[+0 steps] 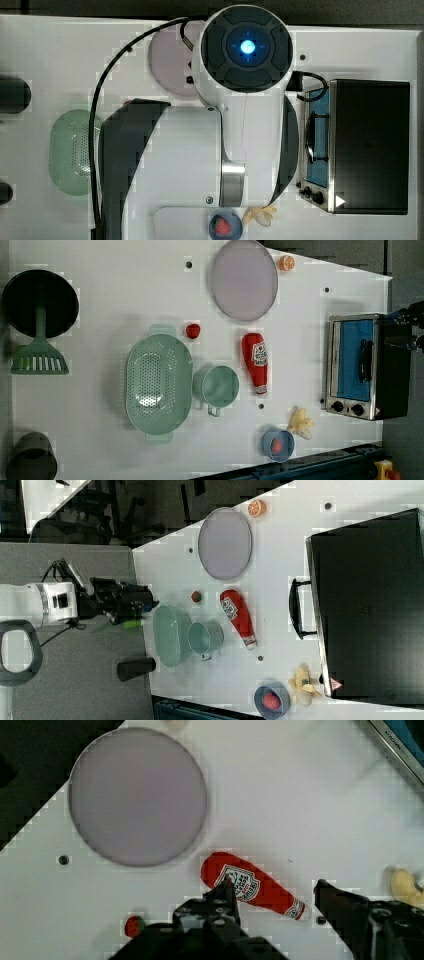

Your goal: Pick Ketchup from the table and place it in strainer.

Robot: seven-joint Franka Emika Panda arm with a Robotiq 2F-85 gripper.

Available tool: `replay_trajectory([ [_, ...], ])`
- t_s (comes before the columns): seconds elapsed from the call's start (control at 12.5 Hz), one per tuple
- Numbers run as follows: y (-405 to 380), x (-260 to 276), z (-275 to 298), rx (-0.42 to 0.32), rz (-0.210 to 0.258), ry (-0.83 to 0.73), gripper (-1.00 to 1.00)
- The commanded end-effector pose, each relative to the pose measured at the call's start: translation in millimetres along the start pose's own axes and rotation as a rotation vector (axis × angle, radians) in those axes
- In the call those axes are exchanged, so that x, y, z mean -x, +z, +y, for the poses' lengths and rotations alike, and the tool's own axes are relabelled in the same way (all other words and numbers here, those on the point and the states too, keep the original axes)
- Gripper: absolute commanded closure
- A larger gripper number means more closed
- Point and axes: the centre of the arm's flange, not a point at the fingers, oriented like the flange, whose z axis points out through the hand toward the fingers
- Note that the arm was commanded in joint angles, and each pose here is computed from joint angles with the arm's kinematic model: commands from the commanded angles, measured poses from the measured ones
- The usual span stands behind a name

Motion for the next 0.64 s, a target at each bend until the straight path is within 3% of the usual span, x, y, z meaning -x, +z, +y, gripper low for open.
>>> replay_trajectory([
  [0.08, -41.0, 38.8, 58.1, 0.025, -0.019, 0.051, -0.58],
  [0.24, -25.6, 39.6, 55.1, 0.036, -0.029, 0.045, -0.99],
  [0.64, 46.7, 41.7, 30.4, 0.040, -0.036, -0.200, -1.00],
])
